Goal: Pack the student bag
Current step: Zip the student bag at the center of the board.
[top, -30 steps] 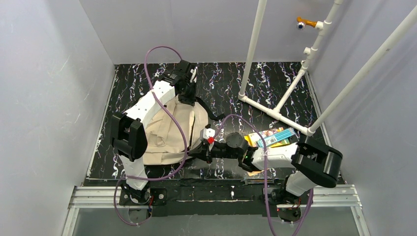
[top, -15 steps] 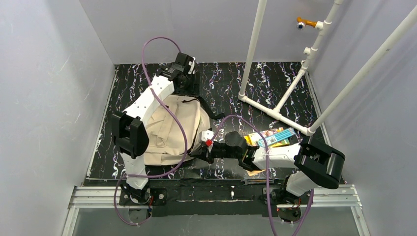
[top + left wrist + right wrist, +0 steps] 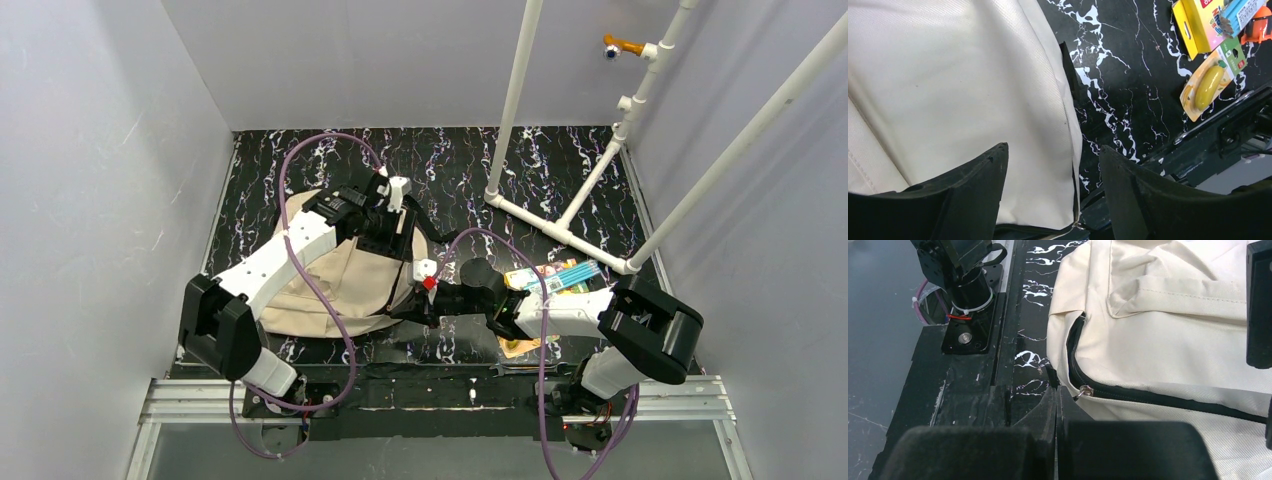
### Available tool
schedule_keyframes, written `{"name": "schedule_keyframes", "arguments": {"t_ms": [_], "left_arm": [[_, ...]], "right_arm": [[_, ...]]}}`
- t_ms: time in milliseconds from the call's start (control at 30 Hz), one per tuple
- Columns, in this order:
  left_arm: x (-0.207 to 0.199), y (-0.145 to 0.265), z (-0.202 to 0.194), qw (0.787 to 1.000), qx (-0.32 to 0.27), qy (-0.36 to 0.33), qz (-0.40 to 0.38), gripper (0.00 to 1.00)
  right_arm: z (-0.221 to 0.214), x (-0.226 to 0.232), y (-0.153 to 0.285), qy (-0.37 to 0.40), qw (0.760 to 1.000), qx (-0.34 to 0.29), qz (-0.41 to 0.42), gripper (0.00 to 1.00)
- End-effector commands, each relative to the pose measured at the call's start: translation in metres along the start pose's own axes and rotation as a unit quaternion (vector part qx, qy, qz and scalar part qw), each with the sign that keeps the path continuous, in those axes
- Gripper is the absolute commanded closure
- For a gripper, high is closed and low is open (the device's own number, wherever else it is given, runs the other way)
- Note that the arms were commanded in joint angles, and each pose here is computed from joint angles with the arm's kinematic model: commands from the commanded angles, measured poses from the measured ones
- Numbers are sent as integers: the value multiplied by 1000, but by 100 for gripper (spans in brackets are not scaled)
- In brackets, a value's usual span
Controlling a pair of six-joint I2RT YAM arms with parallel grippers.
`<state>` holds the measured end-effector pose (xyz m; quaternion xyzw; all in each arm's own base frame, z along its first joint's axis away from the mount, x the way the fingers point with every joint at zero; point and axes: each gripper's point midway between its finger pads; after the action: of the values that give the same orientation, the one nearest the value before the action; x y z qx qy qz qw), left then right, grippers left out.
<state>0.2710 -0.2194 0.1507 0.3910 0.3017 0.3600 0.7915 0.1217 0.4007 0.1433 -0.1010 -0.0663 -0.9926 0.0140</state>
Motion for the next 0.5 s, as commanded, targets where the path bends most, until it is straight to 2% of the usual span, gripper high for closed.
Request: {"name": "schedule_keyframes", "arguments": {"t_ms": [0,100,167,267,300,367,467], "left_arm": [[-5,-6,2,1000,-4,-16,-25,38],[-1,-20,1,1000,17,-13,-23,46],[-3,-27,4,999,25,-14,-31,59],[5,-30,27,999,10,-28,-12,97],[12,-29,38,1000,0,-30,7,100],[25,-20,69,998,-42,-25,38,100],[43,-4,120,984,-154,-9,90,100]], "right_arm": [[15,4,-2,6,1000,-16,14,99],[19,3,-3,13,1000,-16,13,99],[21,2,-3,19,1000,-14,9,99],[26,-1,-4,28,999,-16,4,99],[29,-1,-5,30,999,-19,5,99],[38,-1,-7,36,999,-28,7,99],[55,-1,-15,44,998,-45,15,99]]}}
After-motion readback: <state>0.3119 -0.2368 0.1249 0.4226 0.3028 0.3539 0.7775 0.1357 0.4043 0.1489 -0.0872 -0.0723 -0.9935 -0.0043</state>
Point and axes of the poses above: each gripper's point midway between its finger pads, its own y axis back along the fingers, its own x axis along the line the jaws close on, z = x × y, and after that the axes turned 10 degrees about -y, right-handed
